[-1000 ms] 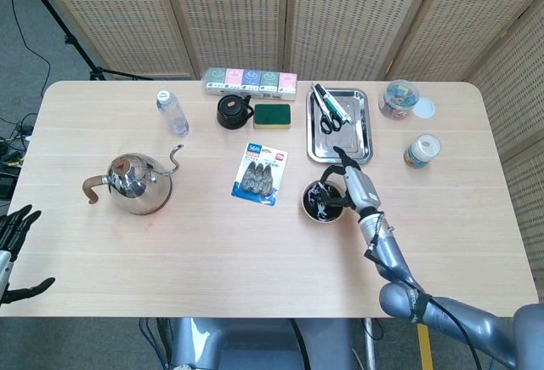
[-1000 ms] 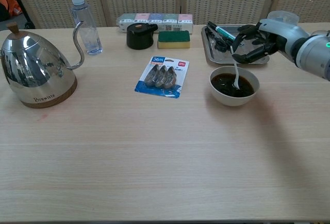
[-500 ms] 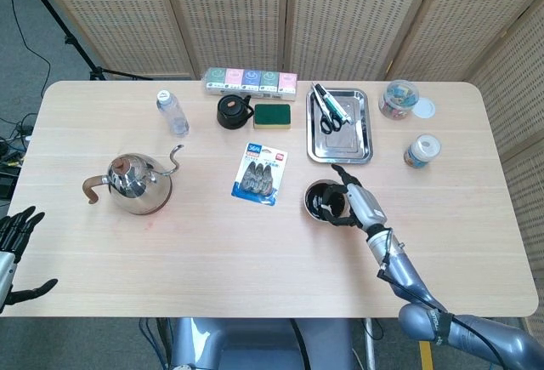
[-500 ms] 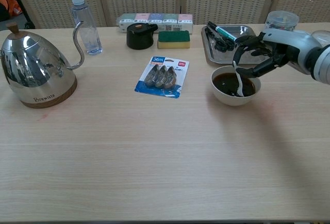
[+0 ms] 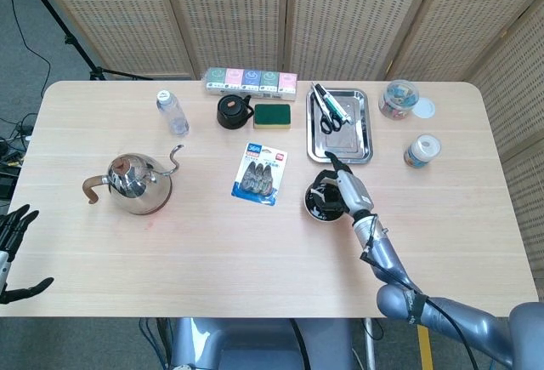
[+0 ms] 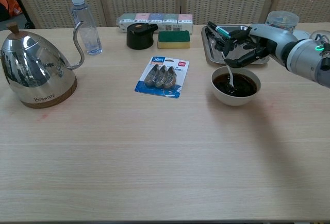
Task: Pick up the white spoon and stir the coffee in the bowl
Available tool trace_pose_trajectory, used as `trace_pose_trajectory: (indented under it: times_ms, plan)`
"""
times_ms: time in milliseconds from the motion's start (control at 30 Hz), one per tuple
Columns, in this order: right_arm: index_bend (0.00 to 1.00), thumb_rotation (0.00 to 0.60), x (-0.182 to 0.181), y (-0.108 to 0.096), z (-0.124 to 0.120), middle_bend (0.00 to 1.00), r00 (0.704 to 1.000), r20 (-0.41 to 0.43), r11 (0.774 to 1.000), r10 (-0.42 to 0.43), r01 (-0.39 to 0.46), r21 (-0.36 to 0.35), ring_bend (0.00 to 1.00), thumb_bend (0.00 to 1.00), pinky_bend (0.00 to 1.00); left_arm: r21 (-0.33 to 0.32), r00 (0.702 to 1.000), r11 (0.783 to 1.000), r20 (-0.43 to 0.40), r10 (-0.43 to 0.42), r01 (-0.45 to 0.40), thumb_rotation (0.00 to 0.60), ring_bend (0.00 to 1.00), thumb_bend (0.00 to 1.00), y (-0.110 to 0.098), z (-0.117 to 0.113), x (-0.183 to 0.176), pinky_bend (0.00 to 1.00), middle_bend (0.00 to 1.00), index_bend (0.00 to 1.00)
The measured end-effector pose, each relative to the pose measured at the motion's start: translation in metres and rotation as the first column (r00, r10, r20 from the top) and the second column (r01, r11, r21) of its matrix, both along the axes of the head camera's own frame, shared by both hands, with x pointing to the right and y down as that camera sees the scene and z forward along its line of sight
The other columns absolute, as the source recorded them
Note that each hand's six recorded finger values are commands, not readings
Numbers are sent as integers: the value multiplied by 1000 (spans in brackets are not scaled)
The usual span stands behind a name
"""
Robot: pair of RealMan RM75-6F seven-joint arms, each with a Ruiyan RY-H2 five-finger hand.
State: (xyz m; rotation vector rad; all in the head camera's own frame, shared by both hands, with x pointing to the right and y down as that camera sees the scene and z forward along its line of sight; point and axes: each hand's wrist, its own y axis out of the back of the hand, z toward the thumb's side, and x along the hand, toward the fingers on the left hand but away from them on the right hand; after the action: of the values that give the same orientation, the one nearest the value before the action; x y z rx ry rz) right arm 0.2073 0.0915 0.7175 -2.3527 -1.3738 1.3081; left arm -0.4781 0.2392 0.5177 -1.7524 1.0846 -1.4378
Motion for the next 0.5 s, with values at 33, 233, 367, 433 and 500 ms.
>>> trace_pose_trajectory:
  times_ms: [33, 233, 367, 433, 500]
  plan:
    - [596, 600, 3, -1, 0, 0, 1000, -5, 1000, 1, -1, 2, 0, 563, 0, -1, 1000, 1000, -1, 0, 0, 600, 0, 0, 0, 0, 0, 0, 0, 0]
    - [596, 600, 30, 0, -10, 0, 999, -41, 1000, 6, -5, 15, 0, 565, 0, 4, 1000, 1000, -2, 3, -3, 600, 0, 0, 1, -1, 1, 0, 0, 0]
    - [596, 600, 38, 6, -21, 0, 999, -32, 1000, -5, 6, 8, 0, 567, 0, -1, 1000, 1000, 4, 10, -10, 600, 0, 0, 2, 0, 3, 0, 0, 0]
    - [596, 600, 39, 12, -27, 0, 999, -28, 1000, -27, 27, 8, 0, 565, 0, -3, 1000, 1000, 7, 14, -14, 600, 0, 0, 2, 1, 4, 0, 0, 0]
    - [596, 600, 38, 19, -32, 0, 999, -22, 999, -46, 46, 5, 0, 564, 0, -5, 1000, 1000, 10, 16, -16, 600, 0, 0, 3, 2, 5, 0, 0, 0]
